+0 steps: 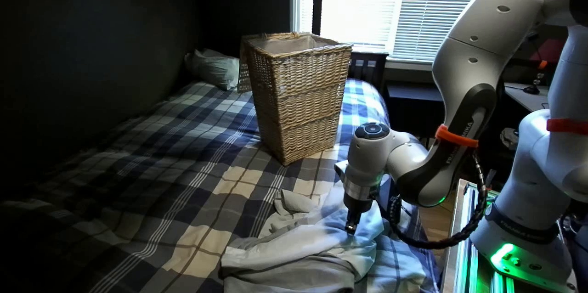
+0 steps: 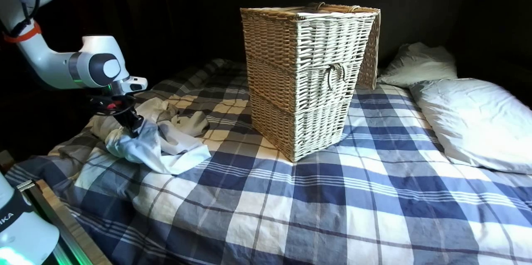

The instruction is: Put the white cloth in the laundry basket

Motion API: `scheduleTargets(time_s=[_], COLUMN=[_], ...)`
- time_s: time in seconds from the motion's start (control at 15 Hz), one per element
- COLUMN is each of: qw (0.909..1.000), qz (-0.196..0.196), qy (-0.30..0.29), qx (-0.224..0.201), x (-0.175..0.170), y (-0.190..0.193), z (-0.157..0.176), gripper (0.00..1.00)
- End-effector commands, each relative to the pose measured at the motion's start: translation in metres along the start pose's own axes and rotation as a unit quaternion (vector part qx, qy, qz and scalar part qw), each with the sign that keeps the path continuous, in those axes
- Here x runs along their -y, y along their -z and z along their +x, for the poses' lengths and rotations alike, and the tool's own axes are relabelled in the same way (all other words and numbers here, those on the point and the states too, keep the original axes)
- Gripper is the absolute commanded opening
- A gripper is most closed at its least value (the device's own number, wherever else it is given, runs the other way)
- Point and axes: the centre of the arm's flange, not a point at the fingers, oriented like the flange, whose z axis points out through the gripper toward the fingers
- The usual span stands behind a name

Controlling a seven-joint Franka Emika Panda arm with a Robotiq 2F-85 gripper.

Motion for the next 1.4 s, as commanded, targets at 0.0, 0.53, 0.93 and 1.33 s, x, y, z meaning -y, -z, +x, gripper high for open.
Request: scheduleTargets(time_s=[0.0,0.53,0.93,1.33], qw=[0.9999,0.9976,0.9967,0.9885], qz=[-0.013,-0.049,-0.044,0.003], qy=[-0.010,0.047,0.066,0.150], qx=[-0.003,0.009,0.018,-0.017], x=[-0.002,-0.015,-0.014,-0.022], y=[0.065,0.076,0.075,0.065], z=[0.009,0.033,0.029,0.048], gripper=[0.00,0.56,0.75,1.00])
